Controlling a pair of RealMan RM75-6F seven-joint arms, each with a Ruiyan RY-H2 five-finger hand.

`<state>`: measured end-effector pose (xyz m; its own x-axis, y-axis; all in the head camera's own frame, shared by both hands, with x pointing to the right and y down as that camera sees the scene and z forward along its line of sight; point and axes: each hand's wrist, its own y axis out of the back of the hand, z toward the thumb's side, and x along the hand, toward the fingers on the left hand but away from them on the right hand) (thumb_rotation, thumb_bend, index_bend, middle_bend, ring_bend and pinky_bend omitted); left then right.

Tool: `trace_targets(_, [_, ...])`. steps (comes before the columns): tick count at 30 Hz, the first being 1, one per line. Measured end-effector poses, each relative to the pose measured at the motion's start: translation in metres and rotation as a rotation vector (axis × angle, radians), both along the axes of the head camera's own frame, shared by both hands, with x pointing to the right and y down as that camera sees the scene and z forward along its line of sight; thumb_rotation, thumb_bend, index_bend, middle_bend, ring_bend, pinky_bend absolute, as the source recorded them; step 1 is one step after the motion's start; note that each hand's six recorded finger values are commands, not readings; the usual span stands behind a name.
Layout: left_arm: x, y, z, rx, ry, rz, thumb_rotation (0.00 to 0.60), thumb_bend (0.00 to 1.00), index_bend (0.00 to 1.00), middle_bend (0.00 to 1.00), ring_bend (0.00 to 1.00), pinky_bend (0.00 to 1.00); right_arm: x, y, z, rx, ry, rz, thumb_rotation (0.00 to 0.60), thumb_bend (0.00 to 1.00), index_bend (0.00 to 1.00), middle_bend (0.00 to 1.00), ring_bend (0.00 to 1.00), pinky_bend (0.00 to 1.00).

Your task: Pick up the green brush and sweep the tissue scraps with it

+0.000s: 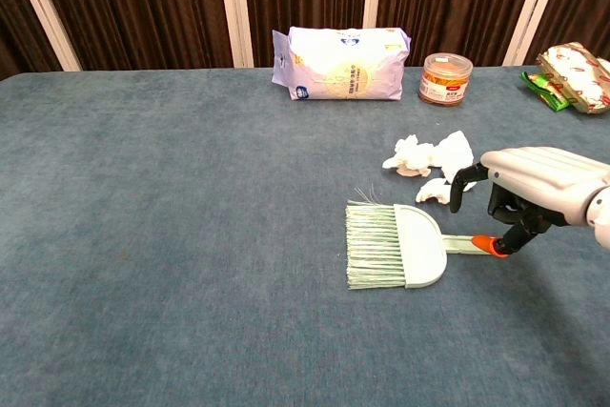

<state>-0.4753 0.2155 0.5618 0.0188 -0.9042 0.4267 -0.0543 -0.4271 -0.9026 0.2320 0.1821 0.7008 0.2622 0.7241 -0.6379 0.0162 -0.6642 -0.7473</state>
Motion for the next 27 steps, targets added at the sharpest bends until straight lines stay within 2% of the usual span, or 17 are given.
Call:
trace_targets(5, [0.001,0.000,0.000,-0.001,0.002,0.003,0.600,0.00,0.00,0.00,0.00,0.00,0.004,0.001,0.007,-0.009,0.013,0.028,0.600,0.35,0.42,0.97,1.00,0.96])
trace_targets(23, [0.001,0.000,0.001,-0.003,-0.001,0.001,0.600,0.00,0.00,0.00,0.00,0.00,0.002,0.017,0.022,-0.023,0.032,0.027,0.600,0.35,0.42,0.98,1.00,0.96])
trace_targets(27, [0.001,0.000,0.001,-0.004,-0.001,0.000,0.600,0.00,0.00,0.00,0.00,0.00,0.003,0.021,0.028,-0.033,0.033,0.037,0.600,0.35,0.50,0.97,1.00,0.96])
